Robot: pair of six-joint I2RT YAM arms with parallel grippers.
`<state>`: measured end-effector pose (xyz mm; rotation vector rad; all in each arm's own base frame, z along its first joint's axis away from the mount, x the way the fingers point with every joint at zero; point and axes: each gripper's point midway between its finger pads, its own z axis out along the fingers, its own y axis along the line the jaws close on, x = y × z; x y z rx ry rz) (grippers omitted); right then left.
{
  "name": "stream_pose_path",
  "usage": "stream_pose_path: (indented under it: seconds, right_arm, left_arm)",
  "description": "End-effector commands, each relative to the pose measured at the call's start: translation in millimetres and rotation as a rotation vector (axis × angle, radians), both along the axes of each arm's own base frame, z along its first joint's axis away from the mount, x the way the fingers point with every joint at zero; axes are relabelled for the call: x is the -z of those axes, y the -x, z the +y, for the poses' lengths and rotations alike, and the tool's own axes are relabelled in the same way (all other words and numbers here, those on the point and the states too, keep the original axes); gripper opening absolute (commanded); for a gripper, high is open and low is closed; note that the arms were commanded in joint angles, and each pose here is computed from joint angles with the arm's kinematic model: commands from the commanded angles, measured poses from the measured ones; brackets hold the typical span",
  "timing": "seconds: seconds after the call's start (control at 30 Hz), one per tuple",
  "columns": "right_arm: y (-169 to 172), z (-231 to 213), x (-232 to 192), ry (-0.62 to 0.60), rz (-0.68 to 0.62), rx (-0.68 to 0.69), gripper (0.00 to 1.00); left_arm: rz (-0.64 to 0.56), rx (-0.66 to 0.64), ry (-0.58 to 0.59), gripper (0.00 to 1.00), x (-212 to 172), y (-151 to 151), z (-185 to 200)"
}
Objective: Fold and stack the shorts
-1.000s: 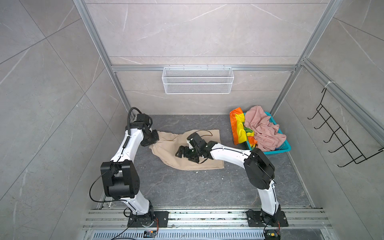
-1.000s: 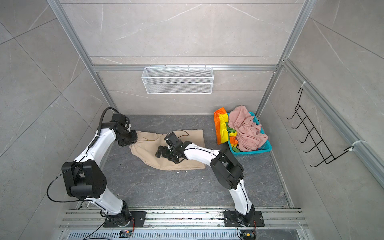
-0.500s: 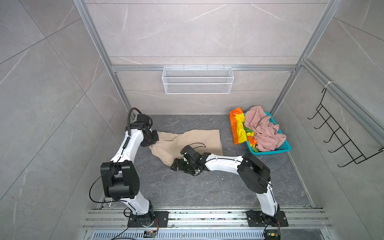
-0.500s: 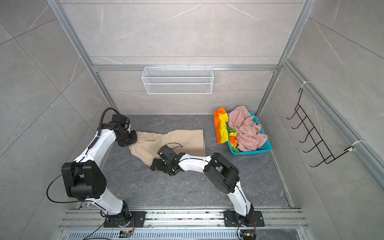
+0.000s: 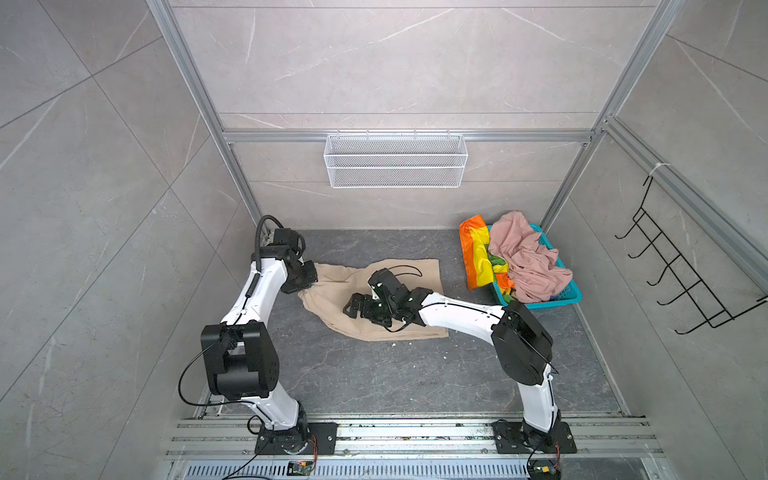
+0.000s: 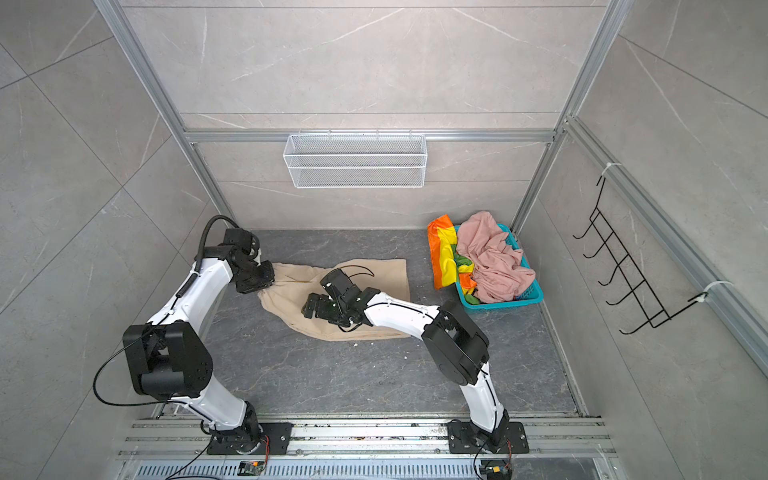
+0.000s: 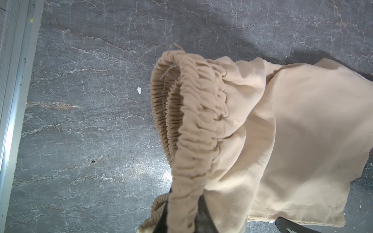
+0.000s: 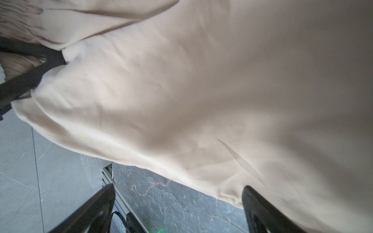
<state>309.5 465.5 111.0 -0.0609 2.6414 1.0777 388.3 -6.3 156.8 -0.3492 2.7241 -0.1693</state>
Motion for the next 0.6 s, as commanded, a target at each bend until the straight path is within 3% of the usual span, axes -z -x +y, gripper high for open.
stream_pose_path:
  seconds: [0.0, 0.4, 0.57]
  right_arm:
    - [11, 2, 31, 0.051, 0.045, -0.025, 0.99]
    - [34, -15, 77, 0.116, 0.105, -0.019, 0.99]
    - [32, -10, 45, 0.072, 0.077, -0.037, 0.99]
  left_arm:
    - [-0.074, -0.004, -0.026, 0.0, -24, -4, 4]
    - [-0.077, -0.008, -0.028, 0.0, -25, -8, 5]
    - [-0.081, -0.013, -0.073, 0.0, -33, -6, 12]
